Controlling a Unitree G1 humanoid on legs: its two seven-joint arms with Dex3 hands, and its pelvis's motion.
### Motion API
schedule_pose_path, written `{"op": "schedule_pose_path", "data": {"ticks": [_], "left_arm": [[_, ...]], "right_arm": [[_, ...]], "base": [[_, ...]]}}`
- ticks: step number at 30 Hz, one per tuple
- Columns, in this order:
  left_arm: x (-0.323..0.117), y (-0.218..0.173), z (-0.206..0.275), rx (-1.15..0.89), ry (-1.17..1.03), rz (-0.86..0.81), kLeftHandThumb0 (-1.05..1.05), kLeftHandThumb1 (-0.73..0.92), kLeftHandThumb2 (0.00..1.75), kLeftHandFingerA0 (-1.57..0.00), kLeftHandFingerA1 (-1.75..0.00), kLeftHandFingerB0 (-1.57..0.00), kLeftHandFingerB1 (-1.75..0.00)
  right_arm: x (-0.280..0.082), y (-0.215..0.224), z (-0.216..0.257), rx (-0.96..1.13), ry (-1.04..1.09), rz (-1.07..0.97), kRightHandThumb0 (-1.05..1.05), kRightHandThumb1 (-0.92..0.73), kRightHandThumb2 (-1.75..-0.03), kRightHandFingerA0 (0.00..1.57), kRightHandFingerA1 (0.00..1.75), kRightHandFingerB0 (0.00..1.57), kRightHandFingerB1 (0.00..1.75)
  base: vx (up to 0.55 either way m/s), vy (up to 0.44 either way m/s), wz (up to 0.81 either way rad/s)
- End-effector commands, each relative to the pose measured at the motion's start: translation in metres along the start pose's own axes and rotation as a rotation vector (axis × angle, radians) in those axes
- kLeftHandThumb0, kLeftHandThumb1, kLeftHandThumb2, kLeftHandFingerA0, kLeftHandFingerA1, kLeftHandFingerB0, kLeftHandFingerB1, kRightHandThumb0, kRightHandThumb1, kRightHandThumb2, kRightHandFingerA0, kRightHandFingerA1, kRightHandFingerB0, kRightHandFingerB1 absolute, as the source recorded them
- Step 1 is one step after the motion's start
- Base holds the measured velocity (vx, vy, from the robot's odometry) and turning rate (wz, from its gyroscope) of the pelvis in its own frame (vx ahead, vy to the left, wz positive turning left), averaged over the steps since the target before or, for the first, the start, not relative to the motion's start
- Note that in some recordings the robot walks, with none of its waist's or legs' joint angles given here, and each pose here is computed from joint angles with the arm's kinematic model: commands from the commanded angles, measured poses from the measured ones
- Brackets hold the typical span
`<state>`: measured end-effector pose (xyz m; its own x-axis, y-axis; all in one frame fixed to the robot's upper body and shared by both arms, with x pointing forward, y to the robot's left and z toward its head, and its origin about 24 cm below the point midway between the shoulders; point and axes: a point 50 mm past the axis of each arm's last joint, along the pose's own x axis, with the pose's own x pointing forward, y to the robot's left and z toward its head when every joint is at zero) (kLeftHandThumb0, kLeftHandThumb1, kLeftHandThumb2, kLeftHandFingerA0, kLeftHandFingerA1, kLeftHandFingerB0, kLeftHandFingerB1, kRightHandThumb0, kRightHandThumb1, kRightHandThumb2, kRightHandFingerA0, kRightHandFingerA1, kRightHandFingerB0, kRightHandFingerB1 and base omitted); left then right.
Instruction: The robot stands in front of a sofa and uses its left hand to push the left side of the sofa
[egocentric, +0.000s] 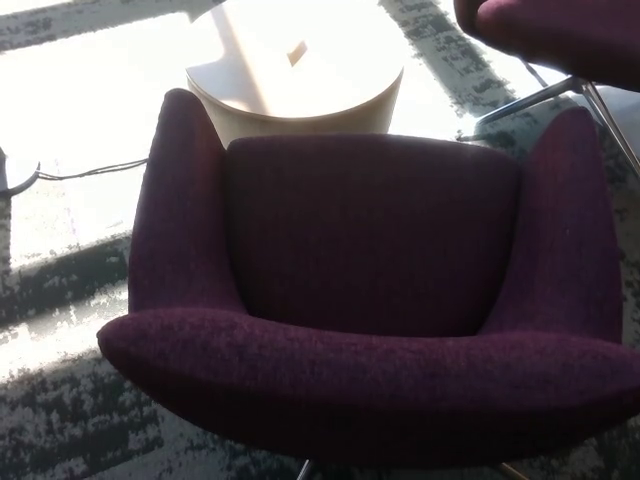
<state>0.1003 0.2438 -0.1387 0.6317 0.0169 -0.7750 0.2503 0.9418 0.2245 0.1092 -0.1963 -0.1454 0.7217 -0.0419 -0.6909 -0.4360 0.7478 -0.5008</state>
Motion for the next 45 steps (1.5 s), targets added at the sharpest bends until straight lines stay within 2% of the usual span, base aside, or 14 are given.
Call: {"op": "schedule_pose_path", "data": {"ticks": [1,3,4,10,11,15,16,22,23,24,40,41,43,45], "left_arm": [[-0.006,0.004,0.008,0.060,-0.164,-0.039,-0.35,0.56,1.15,-0.01,-0.50,0.00,-0.49],[-0.006,0.004,0.008,0.059,-0.166,-0.039,-0.35,0.56,1.15,-0.01,-0.50,0.00,-0.49],[-0.005,0.005,0.011,0.010,-0.183,-0.041,-0.71,0.78,1.18,0.00,-0.37,0.00,-0.28],[-0.003,0.013,0.019,-0.043,-0.221,-0.024,-0.73,0.75,1.16,-0.01,-0.40,-0.03,-0.33],[0.000,0.027,0.028,-0.081,-0.249,0.015,-0.97,0.85,1.22,-0.07,-0.17,-0.08,-0.13],[0.001,0.038,0.036,-0.101,-0.276,0.037,-0.96,0.86,1.23,-0.05,-0.16,-0.06,-0.11],[0.004,0.060,0.058,-0.130,-0.343,0.079,-0.92,0.88,1.25,0.00,-0.15,0.00,-0.10],[0.003,0.082,0.083,-0.150,-0.441,0.127,-0.85,0.86,1.24,0.00,-0.22,-0.04,-0.18],[0.005,0.099,0.103,-0.126,-0.461,0.173,-0.93,0.88,1.27,0.00,-0.15,0.00,-0.11],[0.004,0.104,0.109,-0.136,-0.476,0.190,-0.91,0.85,1.24,-0.06,-0.21,-0.06,-0.15],[0.001,0.125,0.164,-0.047,-0.584,0.197,-0.94,0.92,1.32,0.00,-0.12,0.00,-0.06],[0.003,0.125,0.174,-0.039,-0.588,0.194,-0.86,0.85,1.29,0.00,-0.18,0.00,-0.13],[0.004,0.125,0.176,-0.037,-0.588,0.193,-0.86,0.85,1.29,0.00,-0.18,0.00,-0.13],[0.006,0.123,0.185,-0.030,-0.600,0.183,-0.94,0.90,1.30,0.00,-0.13,0.00,-0.06]], "right_arm": [[-0.007,0.006,0.014,-0.034,-0.217,-0.067,-0.47,-0.65,-0.60,0.82,0.77,0.73,0.48],[-0.007,0.006,0.014,-0.035,-0.220,-0.070,-0.47,-0.65,-0.60,0.82,0.77,0.73,0.48],[-0.007,0.005,0.014,-0.038,-0.226,-0.074,-0.46,-0.65,-0.60,0.81,0.72,0.72,0.48],[-0.007,0.004,0.013,-0.063,-0.235,-0.081,-0.46,-0.66,-0.60,0.80,0.72,0.71,0.47],[-0.008,0.004,0.012,-0.060,-0.233,-0.082,-0.47,-0.65,-0.60,0.81,0.74,0.72,0.47],[-0.008,0.004,0.011,-0.056,-0.232,-0.085,-0.47,-0.65,-0.60,0.81,0.73,0.72,0.46],[-0.007,0.005,0.012,-0.061,-0.237,-0.088,-0.47,-0.66,-0.60,0.80,0.78,0.73,0.47],[-0.007,0.006,0.012,-0.060,-0.231,-0.093,-0.48,-0.65,-0.60,0.80,0.73,0.73,0.47],[-0.008,0.005,0.011,-0.059,-0.227,-0.095,-0.47,-0.65,-0.59,0.83,0.79,0.74,0.47],[-0.007,0.005,0.012,-0.056,-0.226,-0.094,-0.47,-0.65,-0.60,0.82,0.80,0.73,0.48],[-0.007,0.004,0.012,-0.062,-0.241,-0.101,-0.47,-0.65,-0.60,0.82,0.79,0.73,0.48],[-0.007,0.004,0.012,-0.053,-0.232,-0.106,-0.46,-0.65,-0.59,0.81,0.76,0.74,0.47],[-0.007,0.004,0.012,-0.051,-0.231,-0.107,-0.46,-0.65,-0.59,0.81,0.76,0.74,0.47],[-0.007,0.004,0.013,-0.055,-0.234,-0.111,-0.48,-0.65,-0.60,0.82,0.77,0.74,0.48]], "base": [[0.00,0.000,0.00],[0.00,0.000,0.00],[0.00,0.000,0.00],[0.00,0.000,0.00],[0.00,0.000,0.00],[0.00,0.000,0.00],[0.00,0.000,0.00],[0.00,0.000,0.00],[0.00,0.000,0.00],[0.00,0.000,0.00],[0.00,0.000,0.00],[0.00,0.000,0.00],[0.00,0.000,0.00],[0.00,0.000,0.00]]}}
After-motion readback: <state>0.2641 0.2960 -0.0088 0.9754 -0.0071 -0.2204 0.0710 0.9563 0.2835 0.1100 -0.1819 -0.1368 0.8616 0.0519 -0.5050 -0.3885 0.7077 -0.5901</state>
